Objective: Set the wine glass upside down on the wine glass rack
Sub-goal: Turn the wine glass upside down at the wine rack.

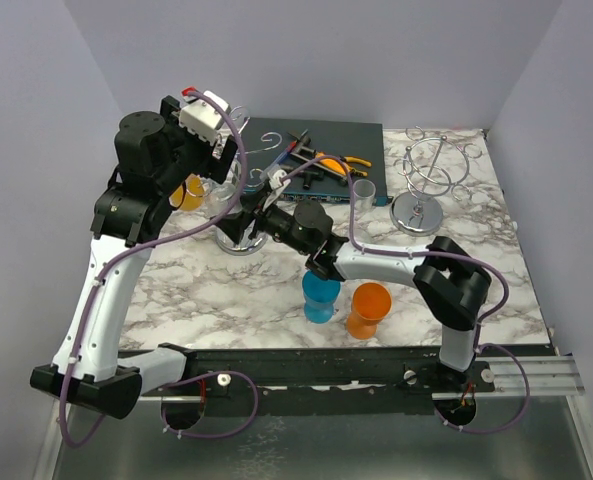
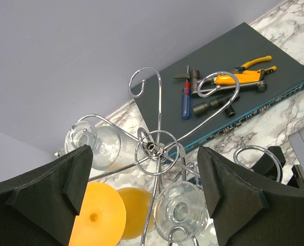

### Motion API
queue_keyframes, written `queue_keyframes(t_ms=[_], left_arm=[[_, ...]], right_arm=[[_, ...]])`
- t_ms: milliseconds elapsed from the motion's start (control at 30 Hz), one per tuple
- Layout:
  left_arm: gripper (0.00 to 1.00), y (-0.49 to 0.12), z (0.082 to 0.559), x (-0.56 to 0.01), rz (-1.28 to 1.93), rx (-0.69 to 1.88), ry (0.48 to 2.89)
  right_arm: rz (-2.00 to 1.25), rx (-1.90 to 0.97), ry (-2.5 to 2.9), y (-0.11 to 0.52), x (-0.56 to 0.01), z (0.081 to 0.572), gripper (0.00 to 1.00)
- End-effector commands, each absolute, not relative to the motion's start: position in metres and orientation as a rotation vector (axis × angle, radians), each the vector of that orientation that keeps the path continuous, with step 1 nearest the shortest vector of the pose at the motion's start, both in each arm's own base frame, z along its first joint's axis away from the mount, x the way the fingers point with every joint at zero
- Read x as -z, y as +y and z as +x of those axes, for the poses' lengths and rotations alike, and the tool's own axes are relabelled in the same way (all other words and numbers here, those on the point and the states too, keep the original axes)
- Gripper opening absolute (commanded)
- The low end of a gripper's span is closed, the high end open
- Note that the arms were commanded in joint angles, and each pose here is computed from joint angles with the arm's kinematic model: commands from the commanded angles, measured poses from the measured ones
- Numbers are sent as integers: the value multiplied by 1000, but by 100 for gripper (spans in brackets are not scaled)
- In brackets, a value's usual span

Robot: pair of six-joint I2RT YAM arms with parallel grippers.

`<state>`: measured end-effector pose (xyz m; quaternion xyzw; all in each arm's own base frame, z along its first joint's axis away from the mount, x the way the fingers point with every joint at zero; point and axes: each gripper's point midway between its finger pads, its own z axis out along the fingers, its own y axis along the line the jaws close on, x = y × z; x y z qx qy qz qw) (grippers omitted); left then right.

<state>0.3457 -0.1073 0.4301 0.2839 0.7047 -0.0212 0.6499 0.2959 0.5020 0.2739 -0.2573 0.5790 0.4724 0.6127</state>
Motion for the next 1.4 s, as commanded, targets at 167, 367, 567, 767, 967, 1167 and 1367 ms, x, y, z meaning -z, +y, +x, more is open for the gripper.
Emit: queue_keyframes(t_ms=[167, 367, 567, 767, 967, 1167, 1367], left_arm=[[90, -101, 363, -412, 547, 39, 1679], [88, -98, 369, -403, 535, 19, 1709], [77, -104, 373, -394, 566, 35, 1720], [68, -106, 373, -387, 608, 32, 1723], [62, -106, 373, -379, 626, 27, 1734], [59, -106, 372, -378, 638, 28, 1732], [58, -107, 371, -376, 651, 31, 1732]], right_arm=[[-573, -1155, 1178, 511, -318, 294, 0], [-576, -1156, 1172, 514, -317, 296, 0], [-582, -1161, 1163, 517, -315, 296, 0], [-589, -1165, 1155, 519, -316, 296, 0], [-603, -1186, 1159, 525, -315, 294, 0], [-623, -1204, 1168, 529, -310, 292, 0], [-647, -1221, 1179, 531, -303, 287, 0]])
